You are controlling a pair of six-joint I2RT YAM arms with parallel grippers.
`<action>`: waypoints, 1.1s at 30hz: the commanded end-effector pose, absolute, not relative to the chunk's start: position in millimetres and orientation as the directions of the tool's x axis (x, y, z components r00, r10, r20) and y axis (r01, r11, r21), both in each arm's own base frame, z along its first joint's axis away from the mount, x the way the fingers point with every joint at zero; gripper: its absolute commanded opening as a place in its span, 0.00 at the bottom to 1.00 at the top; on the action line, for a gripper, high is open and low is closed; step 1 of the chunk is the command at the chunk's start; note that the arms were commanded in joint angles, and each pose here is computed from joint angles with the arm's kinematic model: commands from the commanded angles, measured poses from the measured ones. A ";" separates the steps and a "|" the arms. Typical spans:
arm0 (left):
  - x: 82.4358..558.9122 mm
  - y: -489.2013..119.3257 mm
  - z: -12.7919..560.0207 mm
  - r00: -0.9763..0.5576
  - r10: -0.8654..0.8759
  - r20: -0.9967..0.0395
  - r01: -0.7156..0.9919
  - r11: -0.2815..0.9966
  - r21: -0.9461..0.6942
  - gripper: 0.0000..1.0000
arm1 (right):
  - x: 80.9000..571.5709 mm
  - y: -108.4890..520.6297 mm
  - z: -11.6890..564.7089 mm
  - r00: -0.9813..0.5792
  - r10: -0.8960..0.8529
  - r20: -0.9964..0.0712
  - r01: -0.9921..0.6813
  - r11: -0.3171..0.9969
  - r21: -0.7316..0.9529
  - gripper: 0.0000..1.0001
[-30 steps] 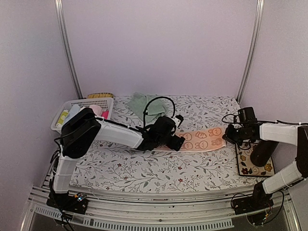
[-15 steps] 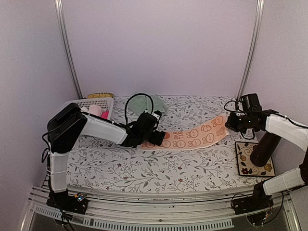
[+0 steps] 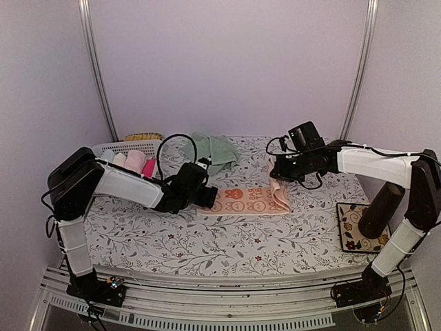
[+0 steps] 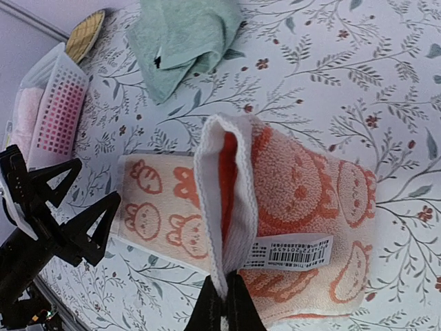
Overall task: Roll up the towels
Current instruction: Fold the towel at the center of the board.
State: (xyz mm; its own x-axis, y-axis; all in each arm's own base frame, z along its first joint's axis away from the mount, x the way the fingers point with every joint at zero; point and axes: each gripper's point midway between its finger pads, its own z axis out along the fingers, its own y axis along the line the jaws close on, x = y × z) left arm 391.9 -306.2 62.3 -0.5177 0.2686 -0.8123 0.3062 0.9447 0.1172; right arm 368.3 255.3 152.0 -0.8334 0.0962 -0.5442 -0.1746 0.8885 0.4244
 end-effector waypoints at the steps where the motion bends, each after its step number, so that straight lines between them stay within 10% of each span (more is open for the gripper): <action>1: 399.1 -271.7 80.6 -0.513 0.158 -0.844 0.185 0.980 0.071 0.97 | 368.7 310.9 162.4 -0.832 0.055 -0.552 -0.258 0.842 0.473 0.02; 33: 369.3 -226.4 101.8 -0.520 0.025 -0.854 0.074 0.997 -0.015 0.97 | 363.9 445.2 88.3 -0.868 -0.137 -0.478 -0.387 0.789 0.477 0.04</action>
